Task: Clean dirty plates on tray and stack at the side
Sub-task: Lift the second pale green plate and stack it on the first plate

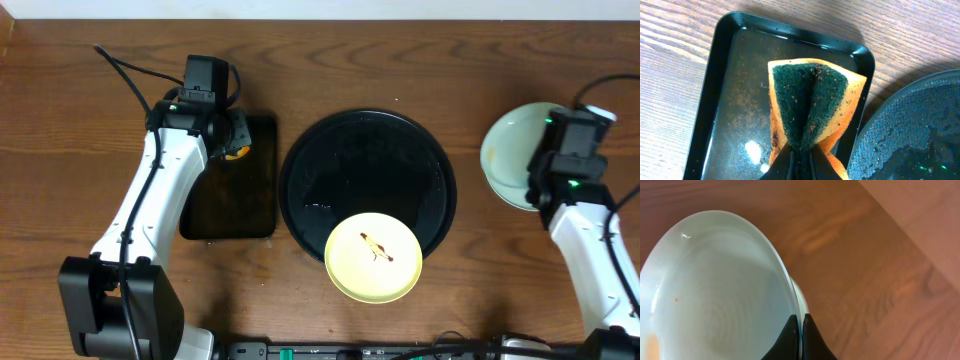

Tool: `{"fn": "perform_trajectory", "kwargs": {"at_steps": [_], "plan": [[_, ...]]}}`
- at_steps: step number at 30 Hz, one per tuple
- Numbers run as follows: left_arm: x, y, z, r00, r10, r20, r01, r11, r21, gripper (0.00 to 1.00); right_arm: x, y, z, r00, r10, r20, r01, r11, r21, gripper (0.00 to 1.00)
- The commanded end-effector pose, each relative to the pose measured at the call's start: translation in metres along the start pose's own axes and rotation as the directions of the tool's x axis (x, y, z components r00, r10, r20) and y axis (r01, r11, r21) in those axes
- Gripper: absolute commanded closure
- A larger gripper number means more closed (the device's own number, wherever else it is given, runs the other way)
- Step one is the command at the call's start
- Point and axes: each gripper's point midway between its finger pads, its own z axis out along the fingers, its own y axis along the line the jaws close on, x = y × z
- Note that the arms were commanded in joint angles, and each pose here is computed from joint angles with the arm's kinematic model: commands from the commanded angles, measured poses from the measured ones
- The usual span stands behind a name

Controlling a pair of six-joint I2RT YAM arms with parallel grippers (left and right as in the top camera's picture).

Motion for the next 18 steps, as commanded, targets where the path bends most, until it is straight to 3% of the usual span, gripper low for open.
{"fn": "perform_trajectory", "kwargs": {"at_steps": [1, 7, 9, 12, 15, 18], "plan": [[-0.003, 0.003, -0.001, 1.000, 0.012, 0.008, -0.012, 1.000, -0.011, 0.92, 0.006, -0.015, 0.016, 0.989, 0.141, -0.047, -0.141, 0.990, 0.001, 0.99], [-0.003, 0.003, -0.001, 1.000, 0.012, 0.008, -0.012, 1.000, -0.011, 0.92, 0.020, -0.024, 0.035, 0.975, 0.192, -0.112, -0.191, 0.981, 0.015, 0.97], [-0.003, 0.003, -0.001, 1.000, 0.012, 0.008, -0.012, 1.000, -0.011, 0.92, 0.021, -0.019, 0.035, 0.973, 0.198, -0.121, -0.200, 0.980, -0.012, 0.87], [-0.003, 0.003, -0.001, 1.000, 0.012, 0.008, -0.012, 1.000, -0.011, 0.92, 0.018, -0.003, 0.034, 0.970, 0.204, -0.131, -0.217, 0.971, -0.098, 0.71], [-0.003, 0.003, -0.001, 1.000, 0.012, 0.008, -0.012, 1.000, -0.011, 0.92, 0.019, 0.014, 0.031, 0.967, 0.198, -0.161, -0.227, 0.955, -0.192, 0.67], [-0.003, 0.003, -0.001, 1.000, 0.012, 0.008, -0.012, 1.000, -0.011, 0.92, 0.026, 0.051, 0.016, 0.966, 0.129, -0.225, -0.210, 0.898, -0.387, 0.64]]}}
